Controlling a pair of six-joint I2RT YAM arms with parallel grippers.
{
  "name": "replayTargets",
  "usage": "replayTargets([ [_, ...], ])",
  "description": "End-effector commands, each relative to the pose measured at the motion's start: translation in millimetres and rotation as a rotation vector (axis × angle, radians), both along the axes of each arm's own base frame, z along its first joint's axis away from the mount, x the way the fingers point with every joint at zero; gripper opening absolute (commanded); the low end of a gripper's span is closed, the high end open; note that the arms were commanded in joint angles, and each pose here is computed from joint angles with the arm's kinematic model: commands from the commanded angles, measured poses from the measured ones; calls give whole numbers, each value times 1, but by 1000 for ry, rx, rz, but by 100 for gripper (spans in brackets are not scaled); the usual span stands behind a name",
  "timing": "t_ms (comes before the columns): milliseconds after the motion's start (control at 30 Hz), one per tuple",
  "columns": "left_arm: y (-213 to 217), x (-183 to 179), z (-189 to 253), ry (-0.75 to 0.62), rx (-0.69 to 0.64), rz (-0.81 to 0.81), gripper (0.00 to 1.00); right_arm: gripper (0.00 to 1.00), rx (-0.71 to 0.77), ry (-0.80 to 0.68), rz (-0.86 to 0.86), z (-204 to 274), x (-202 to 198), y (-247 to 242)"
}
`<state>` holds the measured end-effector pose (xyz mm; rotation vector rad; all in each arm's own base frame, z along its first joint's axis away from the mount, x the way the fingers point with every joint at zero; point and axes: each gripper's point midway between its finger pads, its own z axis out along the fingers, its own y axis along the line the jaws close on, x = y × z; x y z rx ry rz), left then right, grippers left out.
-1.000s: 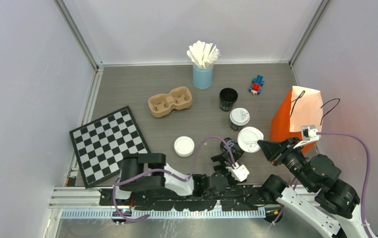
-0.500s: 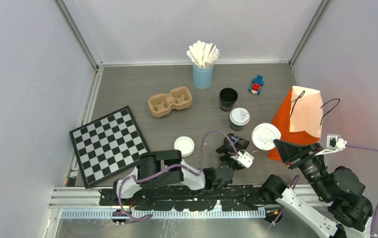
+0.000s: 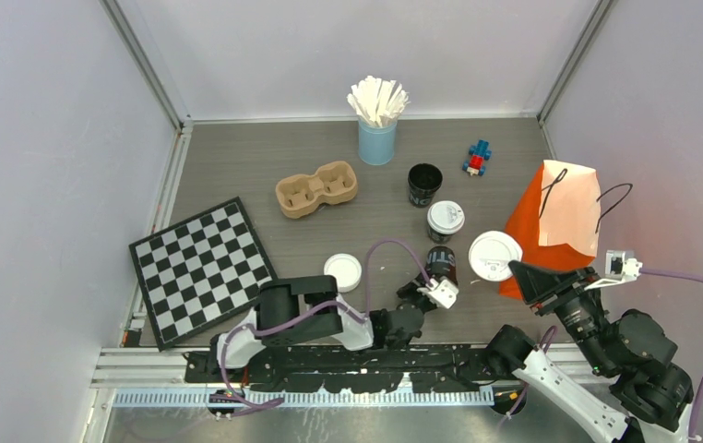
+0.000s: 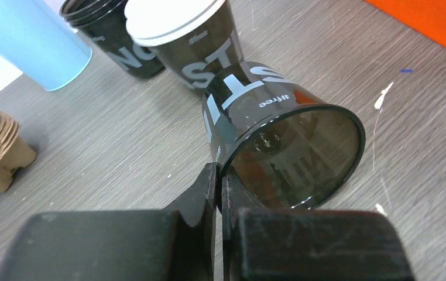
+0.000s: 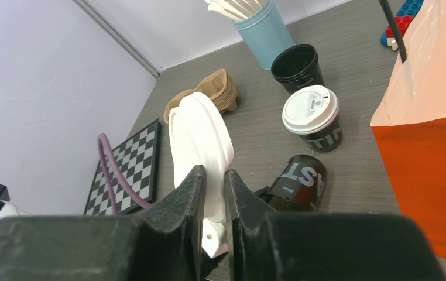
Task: Pack the takeout coffee
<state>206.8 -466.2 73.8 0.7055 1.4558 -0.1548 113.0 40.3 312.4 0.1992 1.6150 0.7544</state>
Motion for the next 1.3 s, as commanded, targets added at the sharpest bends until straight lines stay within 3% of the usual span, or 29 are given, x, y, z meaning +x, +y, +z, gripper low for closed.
replayTargets([
  [0, 19, -8, 50, 15, -178, -3, 0, 22, 14, -11, 16, 4, 3, 7],
  [300, 81, -33, 86, 209, -233, -32, 0, 22, -10, 30, 56, -11, 7, 21],
  [467, 128, -54, 102, 465, -54, -14, 0, 22, -74, 101, 140, -26, 7, 43],
  [733, 204, -104, 118, 889, 110, 4, 0, 22, -99, 186, 275, -44, 9, 81],
  [933, 218, -118, 109, 1035, 259, 1, 3, 22, -58, 177, 298, -44, 13, 93],
  [1267, 180, -105, 66, 1239, 376, -105, 1, 22, -74, 197, 319, -46, 17, 102],
])
